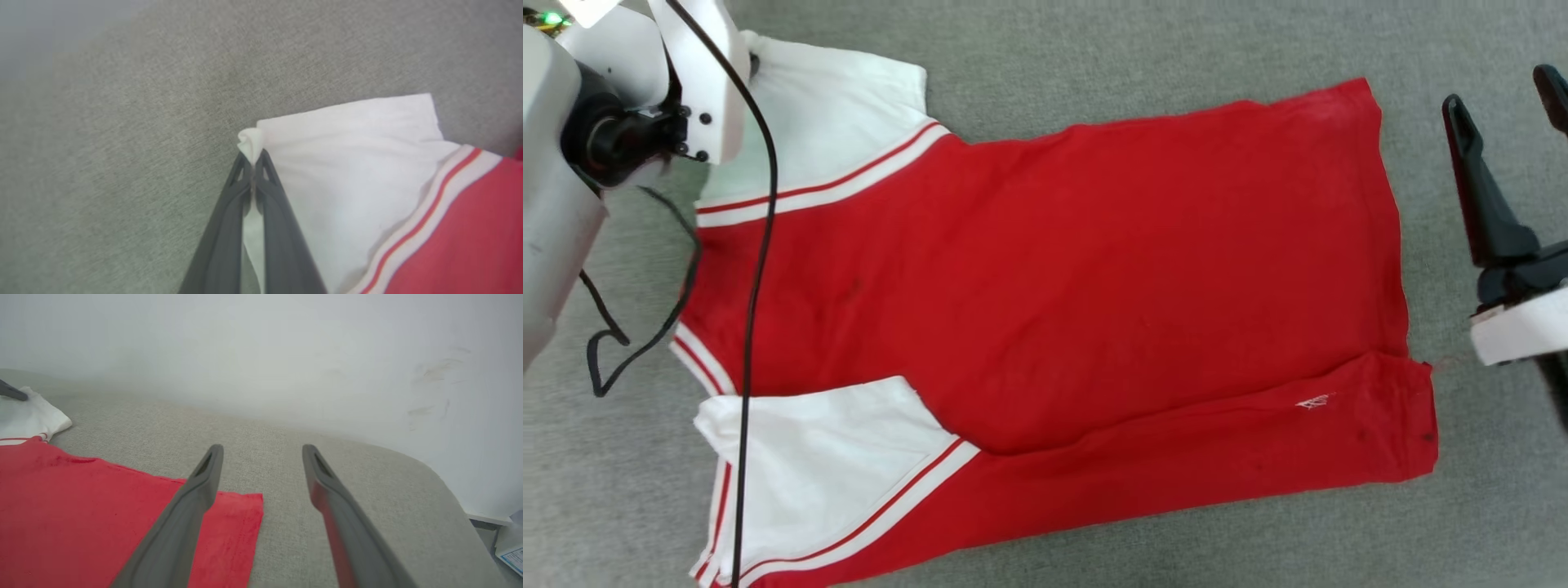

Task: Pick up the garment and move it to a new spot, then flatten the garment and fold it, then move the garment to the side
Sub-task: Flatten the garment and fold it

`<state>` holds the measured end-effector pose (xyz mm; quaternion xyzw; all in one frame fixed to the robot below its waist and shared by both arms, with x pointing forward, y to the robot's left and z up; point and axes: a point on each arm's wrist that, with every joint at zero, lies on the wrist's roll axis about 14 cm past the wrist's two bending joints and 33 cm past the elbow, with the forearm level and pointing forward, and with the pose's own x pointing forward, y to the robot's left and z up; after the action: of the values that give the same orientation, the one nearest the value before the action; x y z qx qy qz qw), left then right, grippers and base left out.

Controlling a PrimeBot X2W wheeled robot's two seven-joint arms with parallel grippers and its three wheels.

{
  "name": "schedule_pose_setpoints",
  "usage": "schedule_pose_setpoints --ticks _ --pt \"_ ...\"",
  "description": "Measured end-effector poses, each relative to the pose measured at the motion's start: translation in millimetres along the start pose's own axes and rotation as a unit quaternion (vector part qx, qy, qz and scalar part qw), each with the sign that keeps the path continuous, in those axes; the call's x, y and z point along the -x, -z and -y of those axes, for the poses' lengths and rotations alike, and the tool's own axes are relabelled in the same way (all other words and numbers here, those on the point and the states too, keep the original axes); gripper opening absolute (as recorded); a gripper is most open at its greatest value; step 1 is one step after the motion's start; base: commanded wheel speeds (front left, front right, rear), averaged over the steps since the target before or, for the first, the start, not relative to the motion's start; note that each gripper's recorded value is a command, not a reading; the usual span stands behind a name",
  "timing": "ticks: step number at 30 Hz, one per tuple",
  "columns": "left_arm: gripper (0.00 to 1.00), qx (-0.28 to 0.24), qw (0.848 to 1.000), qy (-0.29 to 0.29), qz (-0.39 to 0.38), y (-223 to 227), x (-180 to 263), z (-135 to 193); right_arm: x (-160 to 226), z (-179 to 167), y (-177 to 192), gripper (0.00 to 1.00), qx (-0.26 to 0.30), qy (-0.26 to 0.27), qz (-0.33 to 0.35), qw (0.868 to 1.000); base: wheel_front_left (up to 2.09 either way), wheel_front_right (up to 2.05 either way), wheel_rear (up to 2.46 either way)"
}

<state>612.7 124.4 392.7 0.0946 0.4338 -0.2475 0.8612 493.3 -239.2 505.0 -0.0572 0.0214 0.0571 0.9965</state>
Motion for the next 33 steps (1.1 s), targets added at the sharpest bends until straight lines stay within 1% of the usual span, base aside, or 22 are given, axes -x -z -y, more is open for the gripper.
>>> schedule_pose_setpoints --ticks 4,7,11,16,19,21,26,28,30,33 --pt "0.00 -0.016 0.999 0.000 0.044 -13 21 6 -8 3 4 1.00 0.011 -0.032 -0.075 0.997 0.00 0.00 0.00" --pt "0.00 -0.035 0.997 -0.001 0.065 -17 35 11 -15 7 11 1.00 0.026 -0.053 -0.145 0.988 0.00 0.00 0.00" --pt "0.00 -0.052 0.994 0.002 0.094 -23 52 19 -18 7 31 1.00 0.029 -0.081 -0.257 0.962 0.00 0.00 0.00" --pt "0.00 -0.075 0.990 0.004 0.118 -27 66 25 -26 4 46 1.00 0.036 -0.100 -0.356 0.928 0.00 0.00 0.00" --pt "0.00 -0.083 0.988 0.010 0.127 -27 69 30 -34 2 56 1.00 0.043 -0.103 -0.394 0.912 0.00 0.00 0.00" --pt "0.00 -0.088 0.987 0.013 0.131 -26 69 33 -41 2 63 1.00 0.045 -0.100 -0.411 0.905 0.00 0.00 0.00" --pt "0.00 -0.094 0.986 0.018 0.136 -24 69 34 -56 -11 88 1.00 0.042 -0.107 -0.439 0.891 0.00 0.00 0.00" --pt "0.00 -0.096 0.986 0.017 0.137 -22 68 32 -60 -17 99 1.00 0.045 -0.110 -0.444 0.888 0.00 0.00 0.00" --pt "0.00 -0.098 0.985 0.017 0.138 -21 68 32 -58 -21 114 1.00 0.049 -0.112 -0.461 0.879 0.00 0.00 0.00" --pt "0.00 -0.100 0.985 0.020 0.140 -19 66 33 -55 -20 132 1.00 0.055 -0.107 -0.477 0.871 0.00 0.00 0.00"
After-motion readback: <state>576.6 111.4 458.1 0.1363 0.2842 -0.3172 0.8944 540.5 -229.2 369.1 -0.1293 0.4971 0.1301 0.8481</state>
